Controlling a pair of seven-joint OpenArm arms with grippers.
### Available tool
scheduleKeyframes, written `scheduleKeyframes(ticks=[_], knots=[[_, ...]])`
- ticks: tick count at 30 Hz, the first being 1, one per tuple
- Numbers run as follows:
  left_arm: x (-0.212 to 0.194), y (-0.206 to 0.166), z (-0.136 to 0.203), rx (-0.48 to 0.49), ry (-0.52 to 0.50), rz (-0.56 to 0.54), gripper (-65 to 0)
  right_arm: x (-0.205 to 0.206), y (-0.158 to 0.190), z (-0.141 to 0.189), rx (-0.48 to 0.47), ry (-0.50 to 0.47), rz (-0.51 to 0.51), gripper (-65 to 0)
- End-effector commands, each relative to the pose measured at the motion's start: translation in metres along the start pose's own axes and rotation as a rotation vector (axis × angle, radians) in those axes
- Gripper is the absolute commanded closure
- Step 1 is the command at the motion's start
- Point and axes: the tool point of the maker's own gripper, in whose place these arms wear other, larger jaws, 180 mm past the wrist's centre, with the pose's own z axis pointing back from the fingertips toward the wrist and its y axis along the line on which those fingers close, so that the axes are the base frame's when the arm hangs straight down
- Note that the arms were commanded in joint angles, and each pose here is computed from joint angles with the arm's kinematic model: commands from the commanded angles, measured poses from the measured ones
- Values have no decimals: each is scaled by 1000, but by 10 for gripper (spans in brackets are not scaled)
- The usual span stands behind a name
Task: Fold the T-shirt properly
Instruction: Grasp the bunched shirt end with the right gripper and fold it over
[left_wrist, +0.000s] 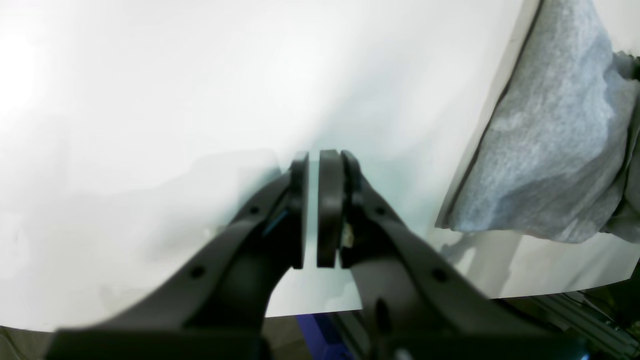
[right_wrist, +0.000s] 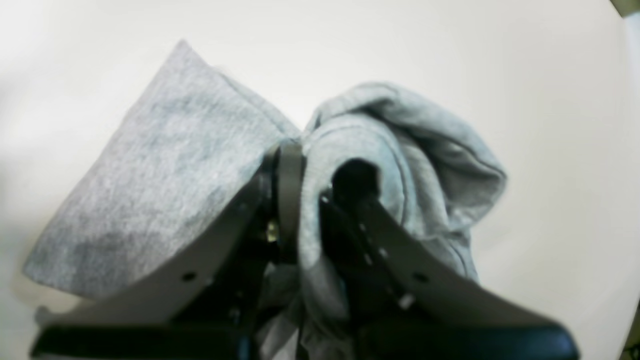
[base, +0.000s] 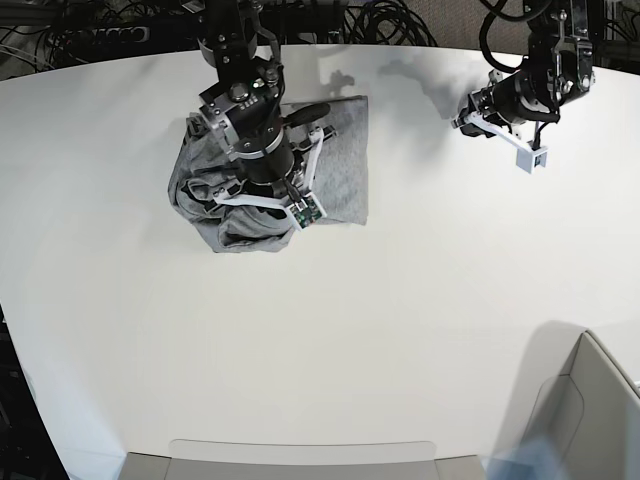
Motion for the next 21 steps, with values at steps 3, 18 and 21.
scheduleKeyframes(ticks=[3, 18, 21], knots=[[5, -1, 3, -5, -12, -10, -37, 23, 7, 2, -6, -63, 25, 0], [2, 3, 0, 3, -2, 2, -38, 21, 70, -21, 94, 29, 157, -180], [2, 3, 0, 3, -1, 1, -38, 29, 87, -15, 126, 1, 199, -252]])
